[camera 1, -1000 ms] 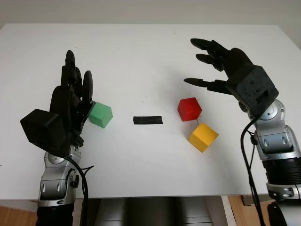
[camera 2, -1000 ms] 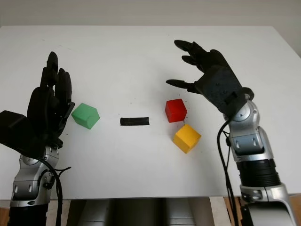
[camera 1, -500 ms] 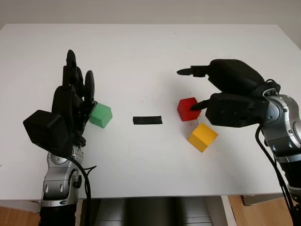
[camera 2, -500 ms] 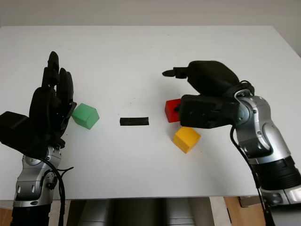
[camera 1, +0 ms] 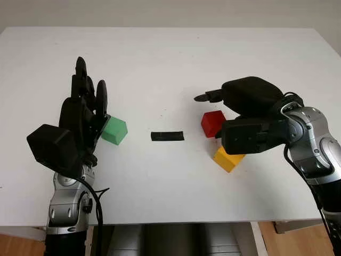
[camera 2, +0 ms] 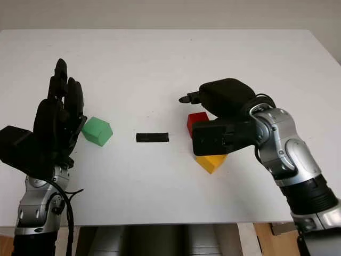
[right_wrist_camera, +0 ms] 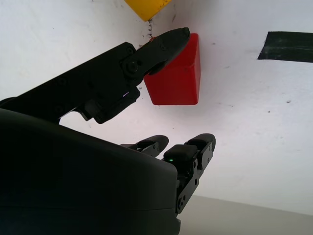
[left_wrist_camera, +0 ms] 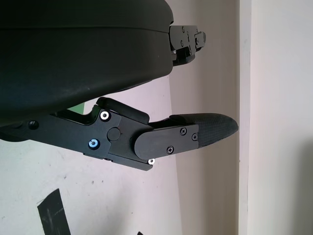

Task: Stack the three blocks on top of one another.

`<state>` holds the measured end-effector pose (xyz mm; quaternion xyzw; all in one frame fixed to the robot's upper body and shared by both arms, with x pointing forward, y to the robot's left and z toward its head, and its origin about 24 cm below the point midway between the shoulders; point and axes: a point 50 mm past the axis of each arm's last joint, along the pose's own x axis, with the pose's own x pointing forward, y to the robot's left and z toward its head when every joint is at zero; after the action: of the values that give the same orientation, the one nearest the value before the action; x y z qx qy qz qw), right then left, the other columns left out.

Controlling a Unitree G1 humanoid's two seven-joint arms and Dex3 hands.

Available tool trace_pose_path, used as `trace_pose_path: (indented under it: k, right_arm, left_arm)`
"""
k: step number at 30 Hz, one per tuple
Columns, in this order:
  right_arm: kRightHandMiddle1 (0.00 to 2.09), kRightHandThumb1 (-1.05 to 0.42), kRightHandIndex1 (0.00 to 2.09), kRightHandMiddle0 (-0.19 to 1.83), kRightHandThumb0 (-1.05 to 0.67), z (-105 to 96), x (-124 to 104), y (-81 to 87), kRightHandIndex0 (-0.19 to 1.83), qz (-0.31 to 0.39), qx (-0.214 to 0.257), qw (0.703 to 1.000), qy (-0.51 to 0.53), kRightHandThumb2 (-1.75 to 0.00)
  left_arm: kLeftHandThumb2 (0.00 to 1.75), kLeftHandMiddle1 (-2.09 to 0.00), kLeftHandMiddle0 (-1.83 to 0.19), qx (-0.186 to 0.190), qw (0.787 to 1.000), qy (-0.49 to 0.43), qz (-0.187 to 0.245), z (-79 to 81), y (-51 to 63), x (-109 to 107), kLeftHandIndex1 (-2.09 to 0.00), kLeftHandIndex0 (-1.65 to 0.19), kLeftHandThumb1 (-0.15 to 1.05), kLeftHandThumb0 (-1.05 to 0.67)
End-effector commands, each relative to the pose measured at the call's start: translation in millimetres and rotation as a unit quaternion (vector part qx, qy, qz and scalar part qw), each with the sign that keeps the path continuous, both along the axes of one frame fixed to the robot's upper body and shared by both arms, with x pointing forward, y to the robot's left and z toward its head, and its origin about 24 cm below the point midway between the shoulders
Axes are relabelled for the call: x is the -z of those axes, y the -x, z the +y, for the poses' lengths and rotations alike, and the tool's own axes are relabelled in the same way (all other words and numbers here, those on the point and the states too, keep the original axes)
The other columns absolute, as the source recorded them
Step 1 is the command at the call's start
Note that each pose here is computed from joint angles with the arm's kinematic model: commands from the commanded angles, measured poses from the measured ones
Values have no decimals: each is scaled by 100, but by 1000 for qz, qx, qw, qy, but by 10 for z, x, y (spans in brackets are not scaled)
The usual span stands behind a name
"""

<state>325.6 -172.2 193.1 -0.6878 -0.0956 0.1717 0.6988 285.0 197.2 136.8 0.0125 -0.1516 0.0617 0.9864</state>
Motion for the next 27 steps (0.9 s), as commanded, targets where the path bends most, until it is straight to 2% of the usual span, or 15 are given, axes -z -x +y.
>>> trace_pose_path:
  k: [1,13,27]
  right_arm:
    - [6,-76,9,50,-53,-15,31,-3,50,-9,2,1000,6,-6]
    - [9,-78,15,59,-50,-78,159,-82,64,-47,16,999,19,-6]
    - [8,-82,13,58,-54,-83,205,-96,60,-26,31,999,32,-6]
  left_arm:
    - [54,-6,12,2,1000,1,-8,-14,-1,-21,-6,7,105,-69]
    - [54,-5,12,3,1000,2,-8,-11,0,-15,-6,8,105,-69]
    - [54,-5,13,5,1000,-1,-11,10,2,-12,-5,8,105,-69]
